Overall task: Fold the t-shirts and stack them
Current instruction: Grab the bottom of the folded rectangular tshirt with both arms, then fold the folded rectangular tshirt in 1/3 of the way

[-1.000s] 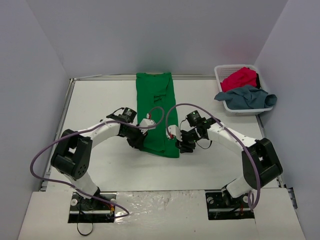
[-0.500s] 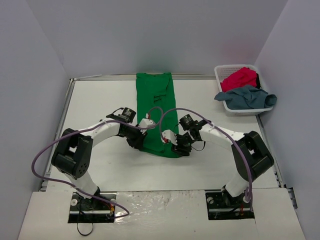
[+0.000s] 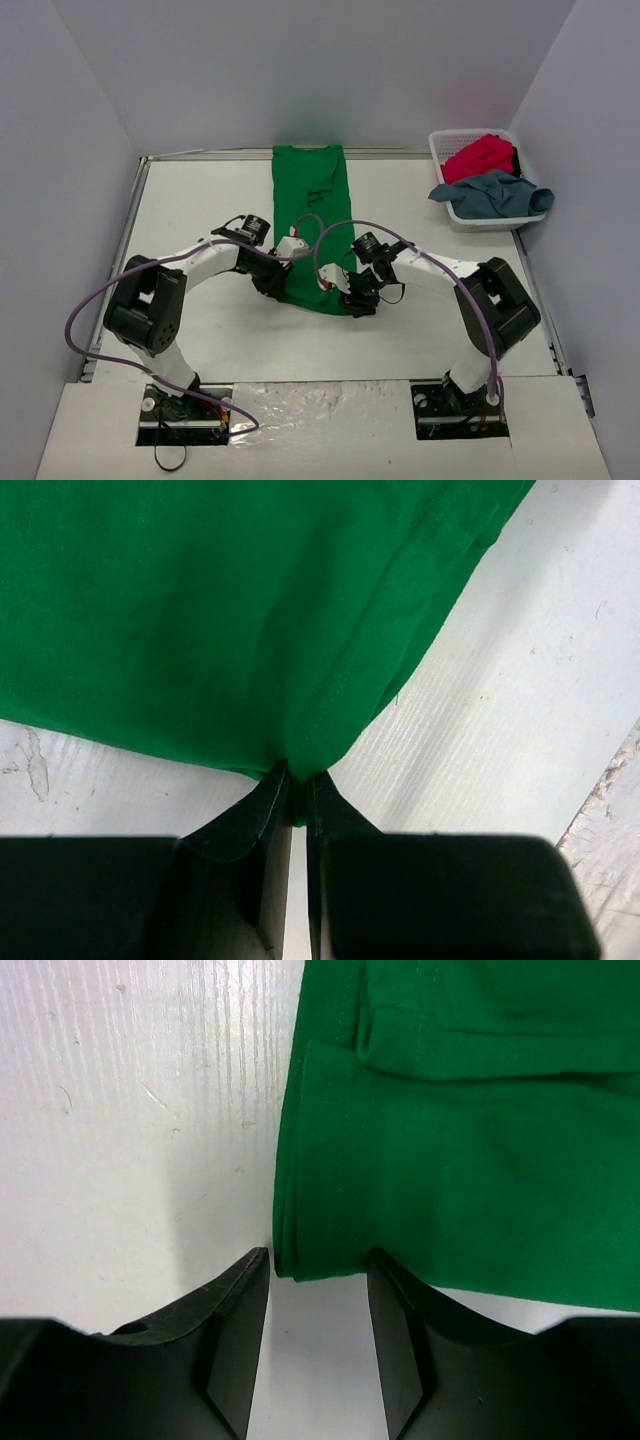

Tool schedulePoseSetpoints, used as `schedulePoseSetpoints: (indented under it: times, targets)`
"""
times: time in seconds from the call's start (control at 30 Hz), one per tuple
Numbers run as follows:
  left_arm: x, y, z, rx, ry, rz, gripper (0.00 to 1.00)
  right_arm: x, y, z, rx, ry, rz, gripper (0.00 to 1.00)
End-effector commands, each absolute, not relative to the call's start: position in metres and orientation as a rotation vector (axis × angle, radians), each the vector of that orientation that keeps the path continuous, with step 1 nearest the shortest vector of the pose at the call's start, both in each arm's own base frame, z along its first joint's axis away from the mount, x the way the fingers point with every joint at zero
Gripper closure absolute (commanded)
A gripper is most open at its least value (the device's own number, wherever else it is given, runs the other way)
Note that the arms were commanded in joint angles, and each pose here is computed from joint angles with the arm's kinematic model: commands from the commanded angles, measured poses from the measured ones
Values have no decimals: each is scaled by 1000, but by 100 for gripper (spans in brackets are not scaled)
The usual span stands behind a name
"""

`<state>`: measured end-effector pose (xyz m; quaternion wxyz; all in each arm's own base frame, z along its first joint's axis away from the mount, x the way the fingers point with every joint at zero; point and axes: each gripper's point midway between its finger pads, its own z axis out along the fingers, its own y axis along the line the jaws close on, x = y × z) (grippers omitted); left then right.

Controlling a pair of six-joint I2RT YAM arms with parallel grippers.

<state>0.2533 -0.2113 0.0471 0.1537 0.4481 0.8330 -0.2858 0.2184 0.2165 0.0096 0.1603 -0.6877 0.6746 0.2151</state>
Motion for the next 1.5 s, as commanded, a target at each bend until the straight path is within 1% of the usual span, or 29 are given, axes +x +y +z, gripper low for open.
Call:
schedulePoseSetpoints:
  times: [0.0,0.1,0.2,0.23,0.27,0.3,0.4,0.47,0.93,1.07,1.27,1.37,1.47]
  targets:
    - [260,-218,60,1272,2360,-853,98,215,217,5,-1988,1968,601,60]
    - [260,-218,60,1271,2360,-855,98,216,218,2,-1984,1986,590,64]
    - [261,-218,60,1269,2361,-855,97,217,218,1,-1978,1997,582,71]
    - [261,-217,60,1267,2365,-855,98,217,219,2,-1978,1996,582,79]
    - [261,-217,59,1263,2368,-858,98,217,219,2,-1971,2003,585,83]
    - [261,-217,61,1263,2365,-855,98,219,220,3,-1967,2000,582,90]
    - [260,-217,62,1263,2366,-861,98,221,218,6,-1959,2009,556,97]
    - [259,-215,63,1264,2368,-860,98,222,216,8,-1947,2022,543,99]
    - [250,-214,90,1357,2275,-894,98,225,209,60,-1889,2003,585,100]
    - [239,-216,104,1397,2196,-938,98,219,210,83,-1867,1968,651,100]
    - [210,-220,117,1467,2077,-1077,97,206,204,93,-1876,1965,716,100]
    - [201,-216,119,1499,2053,-1091,98,199,202,97,-1883,1961,738,100]
    - [189,-212,119,1526,2083,-1134,98,194,199,100,-1897,1961,749,100]
